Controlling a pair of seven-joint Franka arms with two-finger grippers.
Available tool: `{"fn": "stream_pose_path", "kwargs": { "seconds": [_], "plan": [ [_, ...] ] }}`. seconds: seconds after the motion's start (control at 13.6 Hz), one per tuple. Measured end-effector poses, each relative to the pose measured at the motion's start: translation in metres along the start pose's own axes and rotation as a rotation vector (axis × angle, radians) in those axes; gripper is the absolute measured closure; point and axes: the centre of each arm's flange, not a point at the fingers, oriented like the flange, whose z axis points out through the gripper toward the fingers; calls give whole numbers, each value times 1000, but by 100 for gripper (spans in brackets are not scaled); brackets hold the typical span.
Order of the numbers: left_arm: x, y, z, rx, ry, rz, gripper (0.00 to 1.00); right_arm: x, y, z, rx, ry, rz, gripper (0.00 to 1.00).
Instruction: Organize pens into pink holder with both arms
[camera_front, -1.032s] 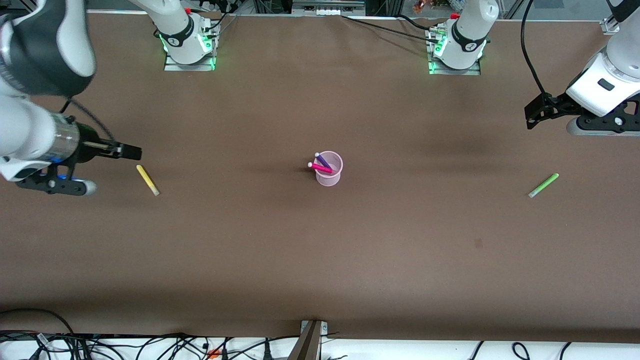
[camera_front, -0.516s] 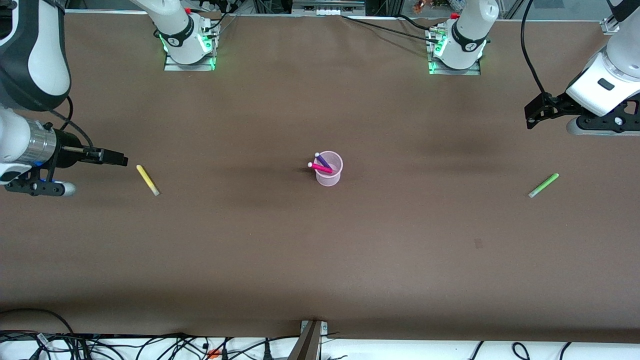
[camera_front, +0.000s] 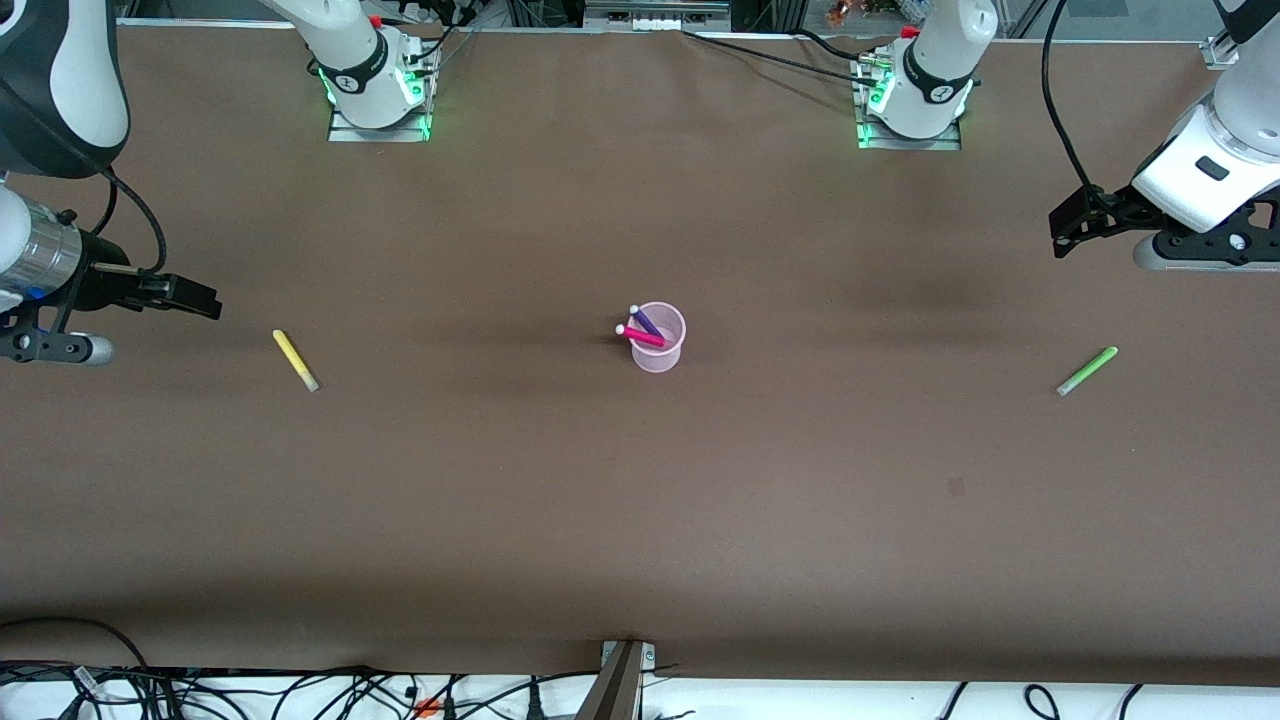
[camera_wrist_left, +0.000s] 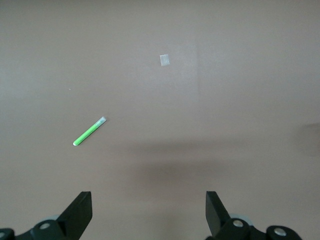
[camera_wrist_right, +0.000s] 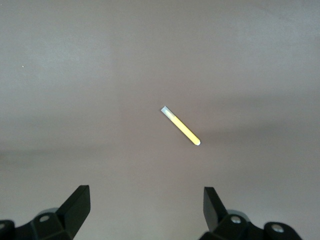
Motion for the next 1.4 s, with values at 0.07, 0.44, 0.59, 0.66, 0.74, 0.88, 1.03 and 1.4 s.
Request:
{"fn": "stream_pose_path", "kwargs": {
  "seconds": [0.07, 0.44, 0.59, 0.66, 0.74, 0.88, 1.03, 1.4],
  "plan": [
    [0, 0, 0, 0, 0, 0, 0, 0, 0, 0, 0, 4, 0, 0],
    [0, 0, 0, 0, 0, 0, 0, 3, -1, -13, 3, 46, 10, 0],
    [0, 0, 0, 0, 0, 0, 0, 3, -2, -17, 4, 54, 29, 0],
    [0, 0, 0, 0, 0, 0, 0, 3, -1, -18, 4, 56, 29, 0],
    [0, 0, 0, 0, 0, 0, 0, 3, -2, -19, 5, 59, 29, 0],
    [0, 0, 0, 0, 0, 0, 0, 4, -2, -28, 6, 75, 28, 0],
    [0, 1, 0, 0, 1, 2, 0, 4, -2, -33, 6, 82, 28, 0],
    [0, 12, -1, 1, 2, 21, 0, 4, -2, -34, 6, 84, 29, 0]
  ]
}}
